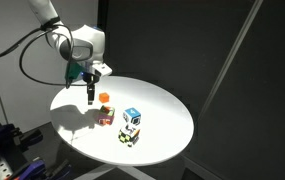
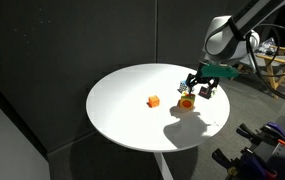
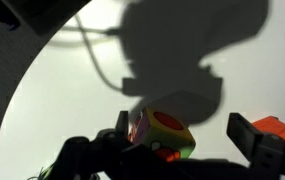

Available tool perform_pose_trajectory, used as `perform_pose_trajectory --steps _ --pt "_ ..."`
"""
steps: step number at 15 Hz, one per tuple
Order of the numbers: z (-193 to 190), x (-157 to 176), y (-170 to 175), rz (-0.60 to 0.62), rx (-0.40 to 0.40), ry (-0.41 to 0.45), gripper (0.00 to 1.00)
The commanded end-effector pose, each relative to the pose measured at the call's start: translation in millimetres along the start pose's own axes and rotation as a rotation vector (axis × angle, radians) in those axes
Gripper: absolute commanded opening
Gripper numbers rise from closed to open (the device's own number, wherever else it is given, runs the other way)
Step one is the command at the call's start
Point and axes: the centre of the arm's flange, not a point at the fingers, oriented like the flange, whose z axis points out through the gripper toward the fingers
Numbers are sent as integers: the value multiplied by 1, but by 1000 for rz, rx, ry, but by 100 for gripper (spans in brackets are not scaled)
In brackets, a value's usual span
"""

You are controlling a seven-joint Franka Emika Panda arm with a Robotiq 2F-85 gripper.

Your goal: Pick up the block with the orange circle on it and move it the right side of the table

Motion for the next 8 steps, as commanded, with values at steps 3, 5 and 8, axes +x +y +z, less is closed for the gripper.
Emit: perform_pose_trajectory --steps 3,5,8 --pt "-35 -33 24 -212 -43 4 100" --pt "-45 -42 29 -274 -52 -2 100" --pt "-62 -55 36 -341 -62 -5 100"
